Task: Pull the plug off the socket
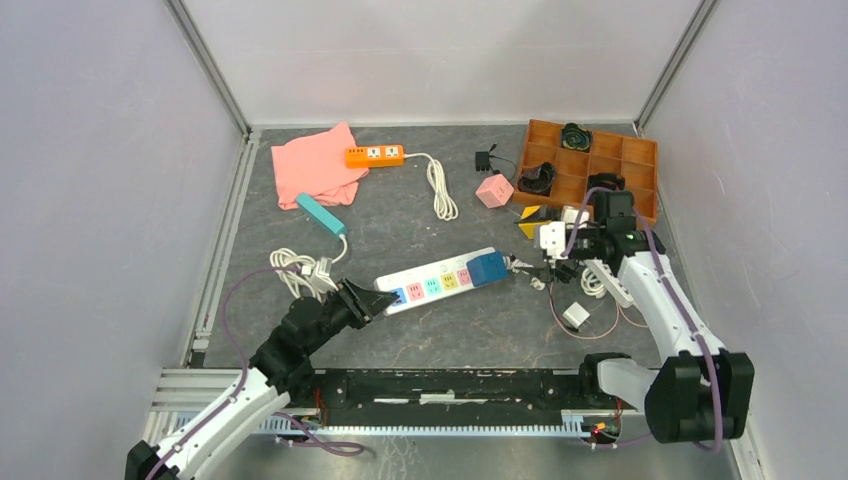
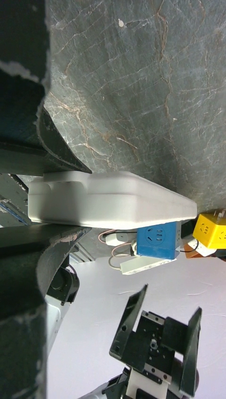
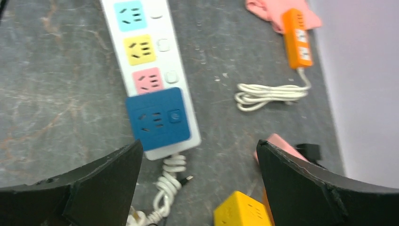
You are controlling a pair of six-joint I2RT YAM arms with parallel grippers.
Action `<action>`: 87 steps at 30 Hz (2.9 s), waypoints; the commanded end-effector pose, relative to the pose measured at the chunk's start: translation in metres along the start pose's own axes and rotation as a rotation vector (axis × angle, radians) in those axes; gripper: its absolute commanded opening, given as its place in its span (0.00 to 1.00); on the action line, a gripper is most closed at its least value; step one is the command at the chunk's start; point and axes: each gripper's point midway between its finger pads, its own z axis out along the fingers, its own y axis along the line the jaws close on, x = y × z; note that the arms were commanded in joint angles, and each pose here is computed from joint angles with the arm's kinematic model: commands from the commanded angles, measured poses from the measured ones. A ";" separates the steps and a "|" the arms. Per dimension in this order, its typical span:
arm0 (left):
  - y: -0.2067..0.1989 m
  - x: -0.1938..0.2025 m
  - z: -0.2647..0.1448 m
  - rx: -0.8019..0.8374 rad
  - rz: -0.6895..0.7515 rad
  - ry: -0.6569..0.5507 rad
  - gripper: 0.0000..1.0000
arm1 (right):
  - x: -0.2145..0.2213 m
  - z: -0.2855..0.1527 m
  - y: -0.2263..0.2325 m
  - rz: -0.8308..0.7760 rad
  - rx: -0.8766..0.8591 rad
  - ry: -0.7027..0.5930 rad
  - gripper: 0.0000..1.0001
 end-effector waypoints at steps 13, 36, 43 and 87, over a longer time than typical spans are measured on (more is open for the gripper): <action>0.006 -0.001 0.004 -0.029 0.066 0.006 0.02 | 0.029 0.065 0.056 -0.065 -0.232 0.145 0.98; 0.006 0.001 0.005 -0.032 0.067 0.017 0.02 | 0.063 0.088 0.065 -0.023 -0.267 0.283 0.74; 0.010 0.000 0.005 -0.045 0.070 0.013 0.02 | 0.053 0.088 0.057 -0.034 -0.269 0.270 0.19; 0.044 -0.005 0.000 -0.230 0.147 0.004 0.02 | 0.027 0.066 0.050 0.130 -0.315 0.119 0.00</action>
